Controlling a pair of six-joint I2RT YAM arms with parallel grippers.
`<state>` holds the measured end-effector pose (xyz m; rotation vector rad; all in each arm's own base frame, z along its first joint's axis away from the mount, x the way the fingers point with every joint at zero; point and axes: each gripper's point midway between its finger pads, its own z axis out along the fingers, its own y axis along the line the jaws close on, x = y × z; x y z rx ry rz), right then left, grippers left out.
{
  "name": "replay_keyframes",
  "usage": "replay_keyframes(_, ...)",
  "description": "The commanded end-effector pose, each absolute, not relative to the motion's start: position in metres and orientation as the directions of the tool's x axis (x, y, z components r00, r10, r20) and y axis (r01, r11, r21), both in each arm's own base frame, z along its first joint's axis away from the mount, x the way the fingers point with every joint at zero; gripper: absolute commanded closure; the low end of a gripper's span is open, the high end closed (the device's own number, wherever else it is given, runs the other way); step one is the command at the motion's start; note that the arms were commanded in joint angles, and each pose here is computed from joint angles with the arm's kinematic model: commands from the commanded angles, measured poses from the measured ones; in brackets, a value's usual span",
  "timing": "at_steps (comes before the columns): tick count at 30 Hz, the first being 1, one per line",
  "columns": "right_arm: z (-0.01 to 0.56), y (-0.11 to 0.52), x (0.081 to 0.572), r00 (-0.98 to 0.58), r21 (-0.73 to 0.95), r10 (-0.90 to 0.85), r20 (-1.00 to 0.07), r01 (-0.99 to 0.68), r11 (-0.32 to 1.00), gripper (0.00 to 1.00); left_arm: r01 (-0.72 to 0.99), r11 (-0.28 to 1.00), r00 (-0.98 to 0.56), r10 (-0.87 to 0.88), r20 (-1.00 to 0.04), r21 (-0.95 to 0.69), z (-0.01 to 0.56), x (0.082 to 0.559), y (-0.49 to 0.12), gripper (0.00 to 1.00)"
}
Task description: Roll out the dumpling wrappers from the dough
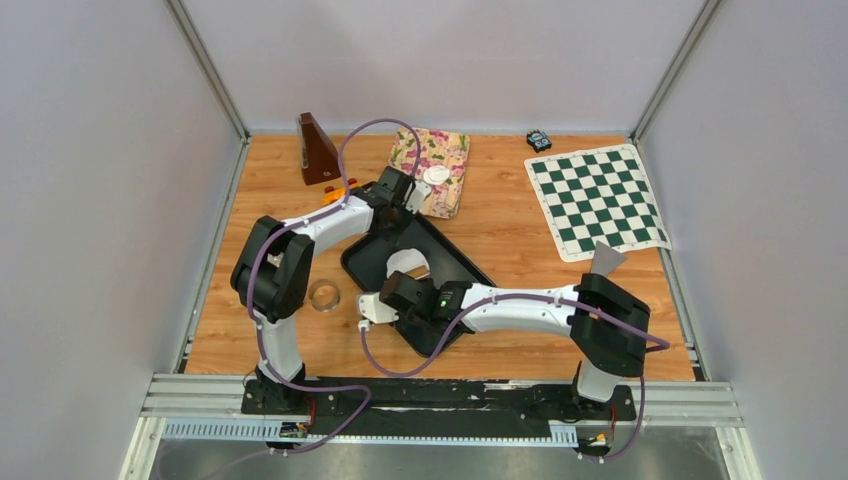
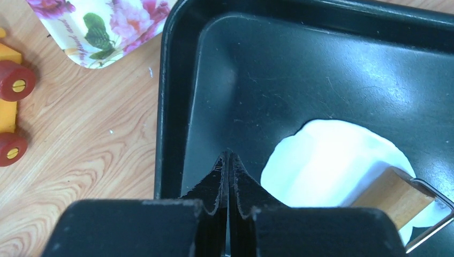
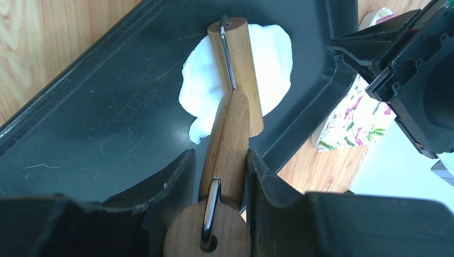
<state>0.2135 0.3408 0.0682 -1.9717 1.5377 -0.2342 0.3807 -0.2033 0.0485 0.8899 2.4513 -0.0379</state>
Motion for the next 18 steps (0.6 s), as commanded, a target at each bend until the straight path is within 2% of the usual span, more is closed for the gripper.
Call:
replay_keyframes(1,-0.013,0.259,0.167,0.196,-0.251,-0.981,-0.012,-0.95,-0.187,1.0,0.599,0.789,-0.62,0.563,-0.547,0.135,0.074,0.385,-0.21,1.0)
replay_keyframes(9,0.002,0.25,0.138,0.252,-0.128,-0.965,-0.076,-0.962,-0.241,1.0,0.602,0.787,-0.626,0.569,-0.534,0.133,0.068,0.384,-0.209,1.0)
replay_keyframes(14,0.02,0.254,0.125,0.306,-0.099,-0.936,-0.174,-0.951,-0.292,1.0,0.596,0.789,-0.632,0.574,-0.521,0.147,0.064,0.384,-0.205,1.0)
replay_keyframes(18,0.036,0.254,0.108,0.336,-0.043,-0.909,-0.246,-0.941,-0.336,1.0,0.586,0.798,-0.626,0.555,-0.548,0.139,0.076,0.388,-0.205,1.0)
